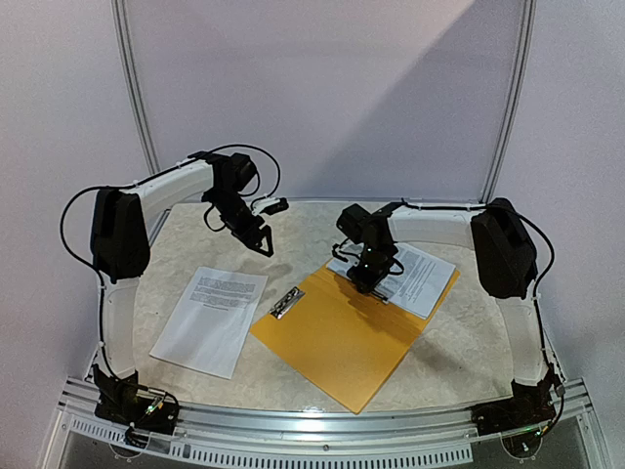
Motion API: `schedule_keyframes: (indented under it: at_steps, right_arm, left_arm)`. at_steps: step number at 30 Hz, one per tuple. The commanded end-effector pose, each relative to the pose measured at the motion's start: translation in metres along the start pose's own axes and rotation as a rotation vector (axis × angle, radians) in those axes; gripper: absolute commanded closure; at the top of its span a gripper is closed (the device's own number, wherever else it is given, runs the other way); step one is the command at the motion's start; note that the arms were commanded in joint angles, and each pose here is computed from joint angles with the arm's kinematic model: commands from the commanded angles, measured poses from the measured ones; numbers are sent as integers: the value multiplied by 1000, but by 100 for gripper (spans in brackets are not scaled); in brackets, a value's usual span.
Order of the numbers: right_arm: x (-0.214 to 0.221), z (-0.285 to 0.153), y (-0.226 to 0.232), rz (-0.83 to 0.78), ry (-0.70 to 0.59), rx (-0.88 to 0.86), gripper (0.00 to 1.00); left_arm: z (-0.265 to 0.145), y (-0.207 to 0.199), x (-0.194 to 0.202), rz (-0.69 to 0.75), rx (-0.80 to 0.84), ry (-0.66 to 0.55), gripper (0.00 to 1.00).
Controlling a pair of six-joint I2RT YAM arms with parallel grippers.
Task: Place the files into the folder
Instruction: Move the folder with some files to the center of the board.
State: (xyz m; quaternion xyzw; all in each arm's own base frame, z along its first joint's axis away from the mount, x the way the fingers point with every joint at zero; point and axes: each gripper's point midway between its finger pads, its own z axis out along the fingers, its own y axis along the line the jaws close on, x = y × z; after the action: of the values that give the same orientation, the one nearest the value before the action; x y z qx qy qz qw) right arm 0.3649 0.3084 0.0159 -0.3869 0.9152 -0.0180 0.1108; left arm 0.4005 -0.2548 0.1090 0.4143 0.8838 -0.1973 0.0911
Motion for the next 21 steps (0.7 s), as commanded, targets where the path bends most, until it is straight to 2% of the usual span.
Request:
schedule_keyframes:
  at_steps: [1,8,12,17,21]
  right_arm:
    - [36,10,2,-150,120,29,70]
    - [38,12,-26,-369,156,206,68]
    - [25,10,-39,-456,136,287,67]
    - [8,-4,-53,-515,94,369,63]
    - [-11,-29,-47,-484,20,350,59]
  left_arm:
    - [-3,2,10,-19,-10,23,36]
    - [16,-8,23,4,4,80,37]
    - [27,-16,34,18,29,116,38]
    - [42,-31,45,34,66,150,39]
    - [60,-50,61,65,92,206,40]
